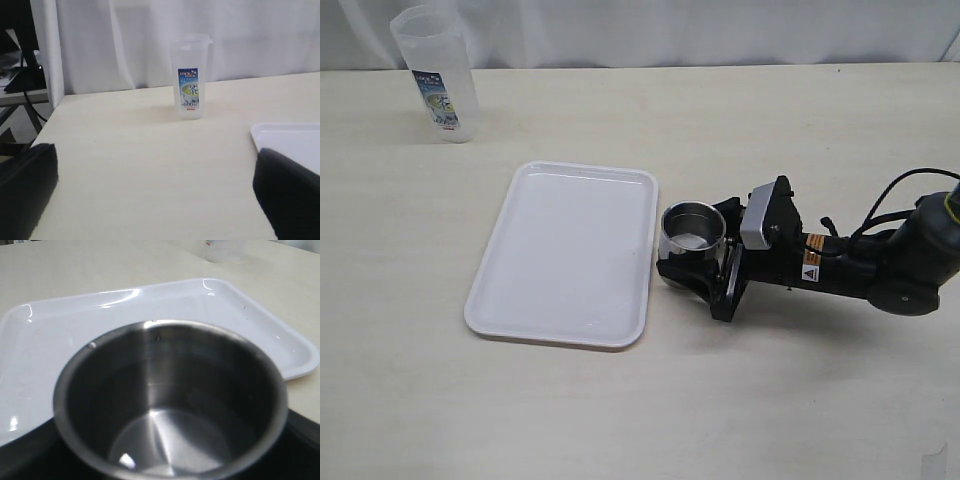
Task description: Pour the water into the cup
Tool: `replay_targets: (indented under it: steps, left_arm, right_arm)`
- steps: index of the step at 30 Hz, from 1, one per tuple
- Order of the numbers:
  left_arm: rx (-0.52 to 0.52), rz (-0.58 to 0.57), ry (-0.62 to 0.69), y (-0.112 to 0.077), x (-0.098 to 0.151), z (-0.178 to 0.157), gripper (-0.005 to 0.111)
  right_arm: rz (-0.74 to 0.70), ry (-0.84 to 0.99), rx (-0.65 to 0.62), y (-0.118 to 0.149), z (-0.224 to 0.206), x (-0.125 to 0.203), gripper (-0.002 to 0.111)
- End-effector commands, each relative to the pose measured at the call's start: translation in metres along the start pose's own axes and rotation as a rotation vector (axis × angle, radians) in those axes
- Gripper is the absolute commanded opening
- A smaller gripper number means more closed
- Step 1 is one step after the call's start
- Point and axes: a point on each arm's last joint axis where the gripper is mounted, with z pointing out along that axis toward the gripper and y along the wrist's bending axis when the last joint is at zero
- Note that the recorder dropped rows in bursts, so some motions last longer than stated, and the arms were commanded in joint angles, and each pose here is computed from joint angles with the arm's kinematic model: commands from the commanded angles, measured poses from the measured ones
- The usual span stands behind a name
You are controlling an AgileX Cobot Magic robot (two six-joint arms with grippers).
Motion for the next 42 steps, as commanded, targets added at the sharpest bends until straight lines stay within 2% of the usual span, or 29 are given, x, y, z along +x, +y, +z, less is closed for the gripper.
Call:
replay_targets:
  steps: [1,4,30,32,34,35,36,37,39,42]
  left_arm:
    - [0.000,-0.011,0.021,-0.0001,0.0029,0.0001,0.105]
    - [0.000,-0.015,0.055,-0.0001,0.0060,0.0000,0.105]
    - [0.002,-0.023,0.051,-0.0003,0.0056,0.0000,0.103]
    - [0.002,-0.023,0.053,-0.0003,0.0058,0.0000,0.094]
    - [0.002,-0.021,0.055,-0.0003,0.0060,0.0000,0.075]
    - [0.002,-0.021,0.057,-0.0003,0.0062,0.0000,0.052]
    - [0.002,-0.020,0.057,-0.0003,0.0062,0.0000,0.040]
    - [0.002,-0.020,0.057,-0.0003,0.0062,0.0000,0.021]
    - [0.001,-0.013,0.057,-0.0002,0.0062,0.0000,0.000]
    - [0.001,-0.014,0.057,-0.0002,0.0062,0.0000,0.000]
  right_arm:
    - [0.000,-0.007,0.006,-0.0007,0.0003,-0.0009,0.004]
    - [0.000,-0.007,0.006,-0.0007,0.0003,-0.0009,0.004]
    - [0.000,-0.007,0.006,-0.0007,0.0003,-0.0009,0.004]
    - [0.000,-0.007,0.006,-0.0007,0.0003,-0.0009,0.004]
    - [0.000,-0.007,0.006,-0.0007,0.0003,-0.0009,0.004]
    - [0.000,-0.007,0.006,-0.0007,0.0003,-0.0009,0.004]
    - [0.000,-0.007,0.006,-0.0007,0.0003,-0.0009,0.004]
    - [0.000,-0.007,0.006,-0.0007,0.0003,-0.0009,0.004]
    - [0.000,-0.007,0.006,-0.0007,0.0003,-0.0009,0.004]
    - [0.000,-0.007,0.006,-0.0007,0.0003,-0.0009,0.004]
